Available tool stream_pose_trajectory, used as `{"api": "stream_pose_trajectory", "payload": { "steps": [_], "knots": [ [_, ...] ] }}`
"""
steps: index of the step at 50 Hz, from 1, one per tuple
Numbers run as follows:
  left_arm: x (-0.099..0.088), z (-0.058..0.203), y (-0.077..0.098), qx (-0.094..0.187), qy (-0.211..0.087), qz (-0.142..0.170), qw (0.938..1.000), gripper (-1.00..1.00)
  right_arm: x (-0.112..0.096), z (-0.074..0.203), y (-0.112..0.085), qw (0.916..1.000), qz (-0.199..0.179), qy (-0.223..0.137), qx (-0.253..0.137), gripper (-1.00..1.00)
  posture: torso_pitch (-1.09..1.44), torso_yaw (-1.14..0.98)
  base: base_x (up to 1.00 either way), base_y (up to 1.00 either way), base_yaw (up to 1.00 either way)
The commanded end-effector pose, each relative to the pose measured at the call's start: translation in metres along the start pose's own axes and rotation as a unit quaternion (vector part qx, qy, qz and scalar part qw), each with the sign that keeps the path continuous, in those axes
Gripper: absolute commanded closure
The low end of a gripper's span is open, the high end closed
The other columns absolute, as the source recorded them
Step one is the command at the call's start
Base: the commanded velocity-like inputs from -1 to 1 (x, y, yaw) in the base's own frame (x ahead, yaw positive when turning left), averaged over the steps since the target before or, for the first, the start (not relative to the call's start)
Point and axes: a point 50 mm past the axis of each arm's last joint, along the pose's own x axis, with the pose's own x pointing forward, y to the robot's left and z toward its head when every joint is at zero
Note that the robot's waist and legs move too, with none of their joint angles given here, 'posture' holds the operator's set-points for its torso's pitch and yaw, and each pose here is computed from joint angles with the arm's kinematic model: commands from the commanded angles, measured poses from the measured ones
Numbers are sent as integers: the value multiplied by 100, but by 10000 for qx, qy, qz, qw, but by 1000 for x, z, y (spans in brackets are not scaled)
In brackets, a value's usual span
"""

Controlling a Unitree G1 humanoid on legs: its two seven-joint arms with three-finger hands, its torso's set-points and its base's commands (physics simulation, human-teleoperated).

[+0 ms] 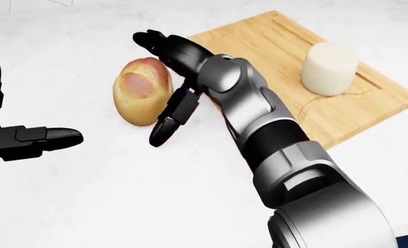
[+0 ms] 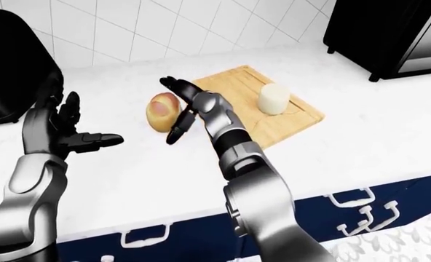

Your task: Place the bread and cheese on the cutting board.

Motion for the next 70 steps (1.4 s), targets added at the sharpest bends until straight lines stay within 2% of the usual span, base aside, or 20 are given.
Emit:
{"api": "stream_pose_trajectory", "payload": {
  "steps": [1, 16, 18, 19, 21, 30, 33, 40, 55, 57, 62, 70],
  "knots": [
    [1, 18, 0, 32, -468, -9, 9989, -100, -3, 28, -15, 9983, -235, -481, -212, -66, 0, 0, 0, 0, 0],
    [4, 20, -3, 59, -465, -30, 9989, -100, -2, 27, -10, 9982, -121, -525, -276, -29, 0, 0, 0, 0, 0],
    [4, 20, -3, 56, -466, -15, 9989, -100, -2, 28, -9, 9980, -108, -540, -315, -18, 0, 0, 0, 0, 0],
    [4, 20, -2, 52, -464, -18, 9989, -100, -2, 29, -8, 9979, -105, -554, -325, -2, 0, 0, 0, 0, 0],
    [4, 20, -2, 51, -463, -11, 9989, -100, -2, 29, -8, 9978, -113, -568, -329, 17, 0, 0, 0, 0, 0],
    [3, 19, -1, 40, -453, 14, 9990, -100, -5, 37, -17, 9967, -303, -634, -405, 54, 0, 0, 0, 0, 0],
    [2, 19, 0, 42, -457, 10, 9989, -100, -6, 40, -21, 9961, -373, -670, -432, 58, 0, 0, 0, 0, 0],
    [1, 17, 1, 37, -432, 18, 9991, -100, -18, 47, -50, 9931, -832, -660, -489, 60, 0, 0, 0, 0, 0],
    [2, 16, -4, 68, -422, -11, 9991, -100, -42, 11, -93, 9840, -1740, -81, -365, 62, 0, 0, 0, 0, 0],
    [2, 18, -4, 64, -429, -17, 9991, -100, -47, 7, -101, 9799, -1939, 73, -464, 61, 0, 0, 0, 0, 0],
    [2, 18, -4, 65, -427, -9, 9991, -100, -58, 7, -116, 9747, -2177, 160, -479, 61, 0, 0, 0, 0, 0],
    [1, 19, -2, 70, -425, -1, 9991, -100, -61, -4, -118, 9728, -2239, 335, -492, 58, 0, 0, 0, 0, 0]
  ]
}}
